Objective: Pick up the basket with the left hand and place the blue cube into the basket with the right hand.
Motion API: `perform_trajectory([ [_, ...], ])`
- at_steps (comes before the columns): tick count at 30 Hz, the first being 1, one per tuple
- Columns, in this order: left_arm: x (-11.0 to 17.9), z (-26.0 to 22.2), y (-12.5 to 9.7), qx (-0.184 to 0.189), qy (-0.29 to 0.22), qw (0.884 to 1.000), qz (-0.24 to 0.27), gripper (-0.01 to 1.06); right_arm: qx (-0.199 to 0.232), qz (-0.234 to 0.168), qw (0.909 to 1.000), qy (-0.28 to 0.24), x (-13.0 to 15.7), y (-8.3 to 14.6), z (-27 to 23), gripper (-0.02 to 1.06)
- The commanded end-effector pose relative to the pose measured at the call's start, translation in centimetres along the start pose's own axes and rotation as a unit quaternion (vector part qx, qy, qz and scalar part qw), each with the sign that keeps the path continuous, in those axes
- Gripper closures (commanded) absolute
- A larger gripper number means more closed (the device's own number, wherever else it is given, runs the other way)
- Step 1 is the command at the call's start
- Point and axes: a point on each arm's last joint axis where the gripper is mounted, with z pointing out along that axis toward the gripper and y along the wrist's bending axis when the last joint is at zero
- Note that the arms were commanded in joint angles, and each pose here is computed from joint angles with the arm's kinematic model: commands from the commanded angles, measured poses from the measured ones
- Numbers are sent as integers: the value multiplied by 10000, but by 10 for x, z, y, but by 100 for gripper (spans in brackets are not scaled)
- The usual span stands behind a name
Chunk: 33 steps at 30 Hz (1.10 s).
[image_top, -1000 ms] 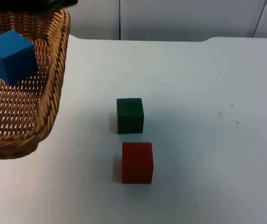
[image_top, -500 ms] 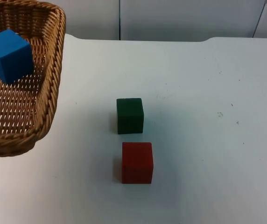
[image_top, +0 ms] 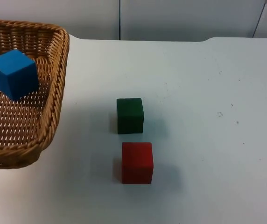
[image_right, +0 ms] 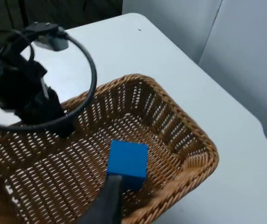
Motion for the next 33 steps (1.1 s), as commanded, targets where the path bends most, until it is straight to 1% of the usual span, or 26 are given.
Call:
perform_trajectory([
  [1, -3, 2, -1, 177, -157, 9997, -113, 105, -22, 283, 9983, -513, 38, 10, -14, 6],
  [2, -3, 2, -1, 177, -157, 9997, -113, 105, -22, 283, 9983, -513, 38, 10, -14, 6],
  [5, -3, 5, 1, 222, -153, 9996, -111, 105, -53, 389, 9982, -449, 83, 19, -30, 6],
  [6, -3, 5, 1, 222, -153, 9996, -111, 105, -53, 389, 9982, -449, 83, 19, -30, 6],
  [7, -4, 6, 2, 235, -170, 9995, -129, 105, -53, 389, 9982, -444, 92, 21, -38, 6],
  [8, -4, 9, 3, 274, -184, 9994, -118, 105, -65, 389, 9985, -368, 107, 24, -49, 6],
  [10, -3, 15, 7, 304, -99, 9994, -132, 105, -63, 409, 9984, -376, 121, 27, -63, 6],
  [11, -3, 15, 7, 304, -99, 9994, -132, 105, -63, 409, 9984, -376, 121, 27, -63, 6],
  [14, 0, 24, 13, 321, 49, 9991, -261, 105, -50, 456, 9978, -469, 138, 30, -85, 6],
  [15, 0, 24, 13, 321, 49, 9991, -261, 105, -50, 456, 9978, -469, 138, 30, -85, 6],
  [17, 2, 33, 19, 342, 178, 9985, -391, 105, -23, 532, 9963, -669, 147, 31, -105, 6],
  [21, 5, 43, 25, 409, 263, 9979, -423, 105, 11, 532, 9946, -896, 157, 33, -126, 6],
  [25, 3, 51, 29, 554, 117, 9976, -397, 105, 63, 533, 9908, -1243, 168, 35, -151, 6],
  [29, 2, 55, 31, 584, -14, 9980, -241, 105, 77, 531, 9892, -1362, 174, 36, -166, 6],
  [31, 1, 56, 32, 578, -51, 9980, -246, 105, 74, 530, 9893, -1359, 176, 36, -169, 6],
  [33, -1, 56, 33, 494, -146, 9984, -244, 105, 73, 529, 9890, -1381, 177, 36, -176, 6],
])
